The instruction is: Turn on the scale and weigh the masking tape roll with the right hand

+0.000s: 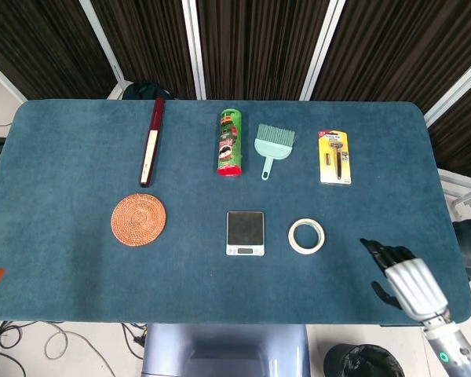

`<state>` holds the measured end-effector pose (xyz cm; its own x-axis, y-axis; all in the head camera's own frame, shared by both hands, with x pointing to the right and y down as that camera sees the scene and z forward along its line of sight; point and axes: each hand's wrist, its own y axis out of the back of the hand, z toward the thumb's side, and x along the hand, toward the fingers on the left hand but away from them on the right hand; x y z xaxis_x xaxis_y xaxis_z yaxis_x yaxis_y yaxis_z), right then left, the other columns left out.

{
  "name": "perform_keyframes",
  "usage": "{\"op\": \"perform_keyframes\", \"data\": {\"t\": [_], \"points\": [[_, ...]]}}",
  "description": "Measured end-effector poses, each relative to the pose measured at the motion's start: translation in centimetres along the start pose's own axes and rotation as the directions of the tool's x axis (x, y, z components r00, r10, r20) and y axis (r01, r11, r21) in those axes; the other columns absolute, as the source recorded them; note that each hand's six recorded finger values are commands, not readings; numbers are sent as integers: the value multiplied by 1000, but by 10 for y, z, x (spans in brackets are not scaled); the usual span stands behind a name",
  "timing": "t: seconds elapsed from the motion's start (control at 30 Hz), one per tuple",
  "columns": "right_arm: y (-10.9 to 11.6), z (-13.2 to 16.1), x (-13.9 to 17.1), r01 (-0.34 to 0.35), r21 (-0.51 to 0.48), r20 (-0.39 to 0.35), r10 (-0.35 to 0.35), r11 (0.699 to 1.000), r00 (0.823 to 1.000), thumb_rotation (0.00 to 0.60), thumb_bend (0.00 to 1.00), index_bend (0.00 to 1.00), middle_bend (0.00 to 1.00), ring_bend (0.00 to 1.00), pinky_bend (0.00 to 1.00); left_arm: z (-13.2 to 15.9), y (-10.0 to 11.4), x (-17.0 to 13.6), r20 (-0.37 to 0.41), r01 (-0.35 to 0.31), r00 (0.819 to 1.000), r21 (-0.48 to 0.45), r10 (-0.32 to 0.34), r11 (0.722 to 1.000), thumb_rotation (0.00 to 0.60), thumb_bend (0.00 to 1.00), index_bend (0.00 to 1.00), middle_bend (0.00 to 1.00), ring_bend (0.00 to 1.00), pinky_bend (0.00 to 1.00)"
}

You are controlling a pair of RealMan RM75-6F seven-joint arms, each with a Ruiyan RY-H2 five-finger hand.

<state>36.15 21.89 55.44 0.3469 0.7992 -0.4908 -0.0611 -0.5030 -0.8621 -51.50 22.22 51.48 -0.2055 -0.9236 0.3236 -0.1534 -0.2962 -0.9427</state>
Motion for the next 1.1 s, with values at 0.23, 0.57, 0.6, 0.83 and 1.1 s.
{"op": "perform_keyframes", "data": {"t": [0.23, 0.57, 0.6, 0.83, 1.1], "points": [[-5, 19, -47, -55, -12, -186, 52, 998, 981, 600, 917, 10, 653, 701, 671, 0, -3, 1, -5, 6, 1000, 12, -6, 1000, 600, 0, 0, 0, 0, 0], [-35, 62, -92, 3, 35, -366, 10, 999, 931, 600, 992, 0, 723, 770, 711, 0, -4, 2, -10, 11, 1000, 18, -11, 1000, 600, 0, 0, 0, 0, 0], [-39, 67, -95, 1, 39, -380, 14, 999, 925, 600, 992, 0, 724, 771, 711, 0, -5, 2, -10, 12, 1000, 19, -12, 1000, 600, 0, 0, 0, 0, 0], [-65, 93, -112, -78, 65, -437, 99, 995, 894, 600, 992, 0, 724, 772, 711, 1, -6, 2, -11, 17, 1000, 23, -17, 1000, 600, 0, 0, 0, 0, 0], [-89, 118, -124, -207, 116, -441, 237, 971, 866, 600, 992, 0, 725, 773, 711, 0, -6, 2, -17, 17, 1000, 23, -16, 1000, 600, 0, 0, 0, 0, 0]]}}
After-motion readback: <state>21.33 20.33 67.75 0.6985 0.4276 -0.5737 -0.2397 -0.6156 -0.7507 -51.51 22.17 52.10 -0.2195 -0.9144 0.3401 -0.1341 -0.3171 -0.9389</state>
